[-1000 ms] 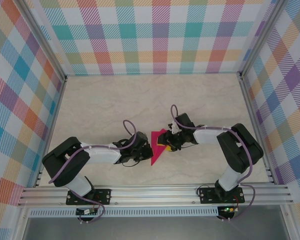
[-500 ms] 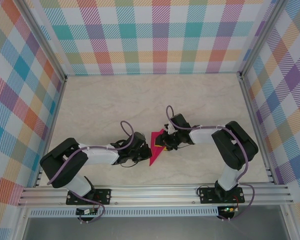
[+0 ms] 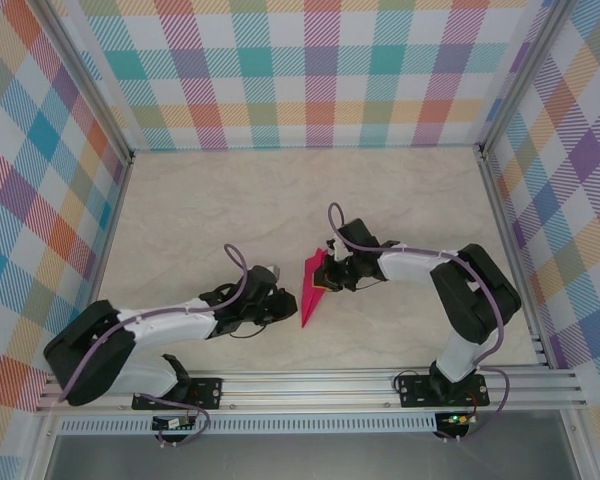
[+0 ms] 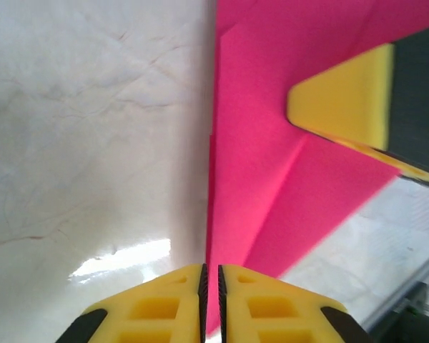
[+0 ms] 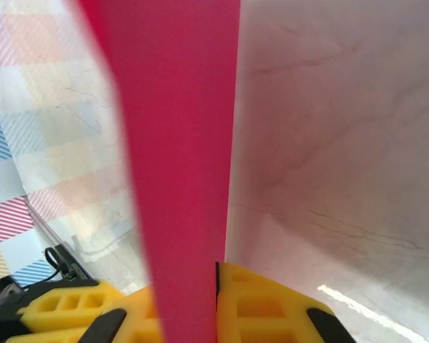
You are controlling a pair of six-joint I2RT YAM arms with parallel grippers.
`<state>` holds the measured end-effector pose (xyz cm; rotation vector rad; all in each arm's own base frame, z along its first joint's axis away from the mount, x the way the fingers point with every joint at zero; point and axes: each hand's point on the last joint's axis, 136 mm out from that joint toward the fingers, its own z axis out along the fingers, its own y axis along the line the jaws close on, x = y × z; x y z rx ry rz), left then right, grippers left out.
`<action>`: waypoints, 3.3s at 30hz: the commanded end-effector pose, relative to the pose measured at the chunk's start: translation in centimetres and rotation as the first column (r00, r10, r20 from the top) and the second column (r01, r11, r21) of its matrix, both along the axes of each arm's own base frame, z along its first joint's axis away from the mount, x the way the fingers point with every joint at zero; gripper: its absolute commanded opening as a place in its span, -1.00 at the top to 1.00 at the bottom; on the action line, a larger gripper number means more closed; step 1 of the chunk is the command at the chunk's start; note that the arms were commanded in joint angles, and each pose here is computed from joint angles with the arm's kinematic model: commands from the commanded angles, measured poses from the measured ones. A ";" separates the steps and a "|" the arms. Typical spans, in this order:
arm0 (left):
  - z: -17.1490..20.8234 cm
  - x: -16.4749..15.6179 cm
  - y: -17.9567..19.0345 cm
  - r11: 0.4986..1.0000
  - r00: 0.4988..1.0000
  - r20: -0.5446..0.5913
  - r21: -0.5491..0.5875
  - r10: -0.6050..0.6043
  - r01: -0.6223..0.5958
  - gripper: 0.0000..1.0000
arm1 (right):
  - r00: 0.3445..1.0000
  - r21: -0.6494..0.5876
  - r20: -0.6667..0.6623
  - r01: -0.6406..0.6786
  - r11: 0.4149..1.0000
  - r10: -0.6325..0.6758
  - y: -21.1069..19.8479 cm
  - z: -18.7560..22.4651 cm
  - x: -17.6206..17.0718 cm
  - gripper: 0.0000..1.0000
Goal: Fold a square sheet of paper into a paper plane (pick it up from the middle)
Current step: Turn over the paper at the center of the table, then fold the wing for the fifth time at the center of the table.
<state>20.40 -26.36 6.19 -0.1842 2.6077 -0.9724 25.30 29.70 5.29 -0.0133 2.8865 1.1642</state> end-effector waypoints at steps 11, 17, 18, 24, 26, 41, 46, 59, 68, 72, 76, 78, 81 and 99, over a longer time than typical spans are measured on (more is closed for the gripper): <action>1.6 -1.1 10.3 0.957 0.975 0.138 0.212 0.172 -0.199 0.51 | 0.961 -0.920 0.219 0.146 0.364 0.168 -12.6 7.7 0.4 0.86; 2.4 -1.7 13.5 0.929 0.938 0.195 0.183 0.286 -0.321 0.42 | 0.980 -0.933 0.110 0.043 0.358 0.167 -8.2 3.2 -0.8 0.88; 2.7 -1.8 13.6 0.933 0.936 0.210 0.165 0.283 -0.319 0.41 | 0.982 -0.933 0.083 0.017 0.360 0.169 -7.1 2.2 -1.1 0.90; 2.7 -2.3 15.1 0.926 0.911 0.246 0.104 0.331 -0.364 0.30 | 0.972 -0.853 -0.018 -0.137 0.504 0.234 0.9 -1.2 -2.2 0.76; 2.9 -2.6 15.0 0.929 0.911 0.240 0.081 0.334 -0.362 0.27 | 0.959 -0.777 -0.010 -0.185 0.602 0.282 3.9 -0.8 -2.8 0.44; 3.6 -2.2 11.3 0.966 0.947 0.192 -0.018 0.257 -0.258 0.20 | 0.979 -0.124 0.118 -0.153 0.980 0.168 0.6 6.5 -3.1 0.05; 3.2 -1.8 10.0 0.975 0.964 0.153 0.005 0.217 -0.220 0.19 | 0.965 -0.039 0.080 -0.249 0.968 0.251 1.0 4.8 -3.4 -0.12; 2.5 -1.9 9.6 0.975 0.970 0.113 0.022 0.217 -0.221 0.17 | 0.972 -0.036 -0.001 -0.237 0.971 0.237 2.1 -0.5 -0.4 0.18; 3.2 -0.7 8.2 0.977 0.968 0.131 -0.022 0.213 -0.212 0.15 | 0.997 0.047 -0.082 0.015 0.999 -0.011 1.5 -2.2 0.9 0.69; 3.3 0.3 7.1 0.977 0.968 0.132 -0.033 0.214 -0.211 0.14 | 0.979 0.075 -0.122 0.174 0.982 -0.164 1.1 -3.0 1.2 0.67; 2.9 0.3 6.1 0.987 0.982 0.098 0.006 0.161 -0.162 0.16 | 0.984 0.067 -0.105 0.151 0.986 -0.144 0.8 -2.8 0.8 0.52; 2.7 0.2 6.3 0.987 0.983 0.093 0.013 0.160 -0.162 0.16 | 0.988 0.049 -0.076 0.138 0.989 -0.134 0.3 -2.0 0.6 0.39; 2.9 0.1 6.6 0.984 0.979 0.105 -0.006 0.176 -0.176 0.15 | 0.993 0.012 -0.016 0.114 0.993 -0.114 -0.8 -0.2 0.2 0.18; 1.2 -0.2 8.0 0.972 0.975 0.057 0.089 0.213 -0.217 0.14 | 0.970 0.014 0.035 -0.241 0.970 0.241 4.5 3.5 -6.8 0.71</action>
